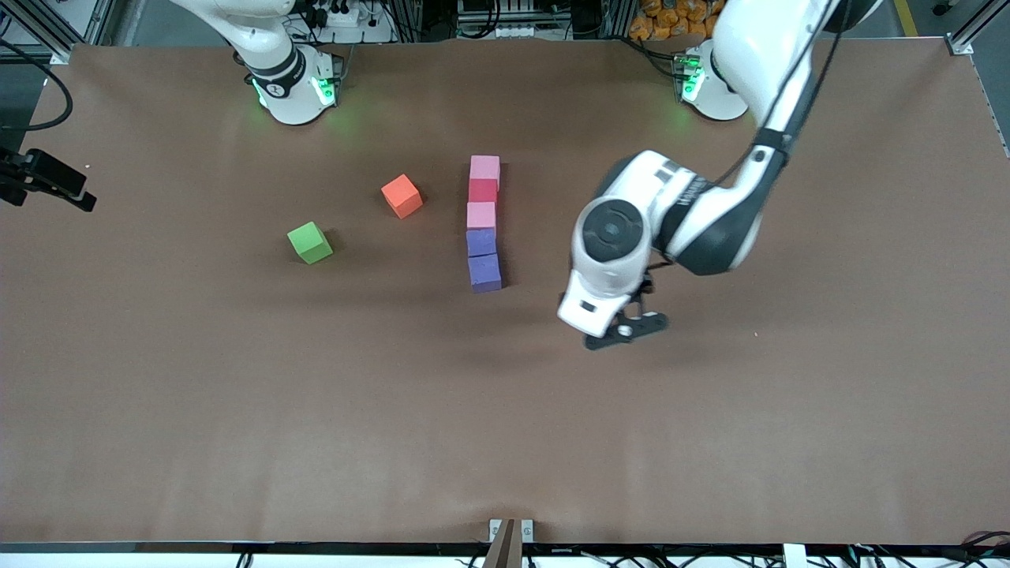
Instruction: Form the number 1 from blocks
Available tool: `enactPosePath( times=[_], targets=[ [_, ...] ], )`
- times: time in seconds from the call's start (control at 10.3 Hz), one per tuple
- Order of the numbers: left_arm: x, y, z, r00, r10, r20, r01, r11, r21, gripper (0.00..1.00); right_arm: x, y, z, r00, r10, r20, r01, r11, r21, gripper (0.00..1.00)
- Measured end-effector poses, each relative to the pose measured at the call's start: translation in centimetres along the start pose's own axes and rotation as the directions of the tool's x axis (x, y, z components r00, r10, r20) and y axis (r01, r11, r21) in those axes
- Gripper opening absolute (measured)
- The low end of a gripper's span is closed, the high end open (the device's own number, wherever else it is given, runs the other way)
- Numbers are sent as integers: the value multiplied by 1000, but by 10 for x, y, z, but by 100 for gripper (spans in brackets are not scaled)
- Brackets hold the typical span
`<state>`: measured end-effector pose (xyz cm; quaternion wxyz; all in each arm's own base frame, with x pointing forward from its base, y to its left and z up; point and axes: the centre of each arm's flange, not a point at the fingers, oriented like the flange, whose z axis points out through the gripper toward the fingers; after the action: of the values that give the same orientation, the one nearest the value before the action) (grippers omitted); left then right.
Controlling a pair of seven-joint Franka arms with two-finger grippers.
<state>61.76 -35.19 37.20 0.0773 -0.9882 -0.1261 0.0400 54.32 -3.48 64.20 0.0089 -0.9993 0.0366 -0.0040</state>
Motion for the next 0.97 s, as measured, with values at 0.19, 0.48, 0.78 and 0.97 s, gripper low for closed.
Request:
enactPosePath(
  times=[0.19, 0.48, 0.78, 0.97],
  targets=[
    [23, -40, -2, 999, 1, 34, -1, 1000, 12, 100, 3, -22, 9, 999, -43, 17, 43, 999, 1, 100],
    [27, -96, -2, 995, 66, 70, -69, 997, 38, 100, 10, -31, 25, 997, -62, 47, 62, 998, 3, 100],
    [11, -152, -26, 983, 157, 91, -158, 987, 7, 100, 10, -36, 26, 996, -73, 49, 73, 997, 4, 100],
    [-4, -178, -58, 981, 187, 53, -187, 982, -6, 100, 10, -36, 26, 996, -74, 50, 74, 997, 4, 100]
  ],
)
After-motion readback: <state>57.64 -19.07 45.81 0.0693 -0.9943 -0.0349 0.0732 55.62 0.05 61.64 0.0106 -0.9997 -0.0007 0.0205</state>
